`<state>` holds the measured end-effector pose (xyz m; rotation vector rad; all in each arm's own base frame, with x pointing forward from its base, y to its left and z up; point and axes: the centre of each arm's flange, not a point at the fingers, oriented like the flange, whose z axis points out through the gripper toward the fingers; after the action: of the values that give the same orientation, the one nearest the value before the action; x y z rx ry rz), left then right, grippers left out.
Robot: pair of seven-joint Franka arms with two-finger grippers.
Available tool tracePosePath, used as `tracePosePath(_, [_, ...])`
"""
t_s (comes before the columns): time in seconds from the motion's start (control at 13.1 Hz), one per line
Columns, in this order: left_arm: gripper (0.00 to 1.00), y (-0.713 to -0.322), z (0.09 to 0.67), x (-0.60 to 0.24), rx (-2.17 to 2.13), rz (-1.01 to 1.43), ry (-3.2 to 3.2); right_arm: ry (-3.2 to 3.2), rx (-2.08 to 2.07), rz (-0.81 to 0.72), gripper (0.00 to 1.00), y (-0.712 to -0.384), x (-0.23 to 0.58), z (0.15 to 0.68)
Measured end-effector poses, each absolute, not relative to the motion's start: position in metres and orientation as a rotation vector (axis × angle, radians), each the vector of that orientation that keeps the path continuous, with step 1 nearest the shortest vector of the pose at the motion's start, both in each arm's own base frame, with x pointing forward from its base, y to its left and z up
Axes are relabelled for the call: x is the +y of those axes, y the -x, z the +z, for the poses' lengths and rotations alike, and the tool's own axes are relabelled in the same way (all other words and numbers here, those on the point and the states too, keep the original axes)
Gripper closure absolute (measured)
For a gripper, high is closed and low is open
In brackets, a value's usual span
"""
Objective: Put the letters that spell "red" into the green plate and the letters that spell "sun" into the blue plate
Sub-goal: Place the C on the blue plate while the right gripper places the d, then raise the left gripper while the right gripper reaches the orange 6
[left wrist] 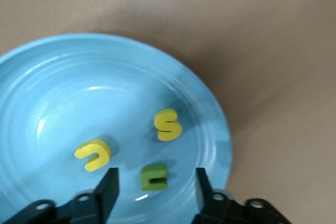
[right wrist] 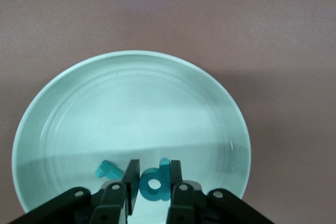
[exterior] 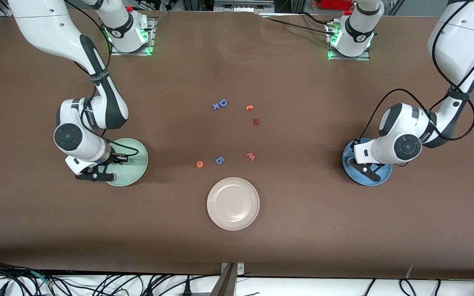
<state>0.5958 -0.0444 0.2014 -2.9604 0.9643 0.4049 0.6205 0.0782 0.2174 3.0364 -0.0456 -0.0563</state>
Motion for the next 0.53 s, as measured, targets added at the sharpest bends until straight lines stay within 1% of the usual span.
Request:
tracePosePath(0.15, [0.07,-0.599,0.223,-0.051,0.974,0.375,2.941,-3.042,-0.043,-0.025,0.72,-0.617,0.078,0.212])
tracePosePath(0.23, [0.0,-0.6,0.235,-0.056,0.98,0.358,2.934,-3.043,-0.043,-0.02,0.72,-0.616,0.078,0.211])
tracePosePath(0.31, [0.0,-0.6,0.248,-0.067,0.992,0.354,2.934,-3.044,-0.043,-0.017,0.65,-0.616,0.078,0.212])
tracePosePath(0.38, [0.0,-0.6,0.259,-0.081,0.994,0.359,2.952,-3.044,-0.043,-0.014,0.54,-0.617,0.078,0.213])
tracePosePath(0.46, [0.0,-0.6,0.27,-0.096,0.981,0.362,2.985,-3.045,-0.043,-0.009,0.46,-0.617,0.078,0.216])
tracePosePath(0.53, [0.0,-0.599,0.28,-0.112,0.953,0.367,3.012,-3.046,-0.044,-0.002,0.35,-0.618,0.078,0.218])
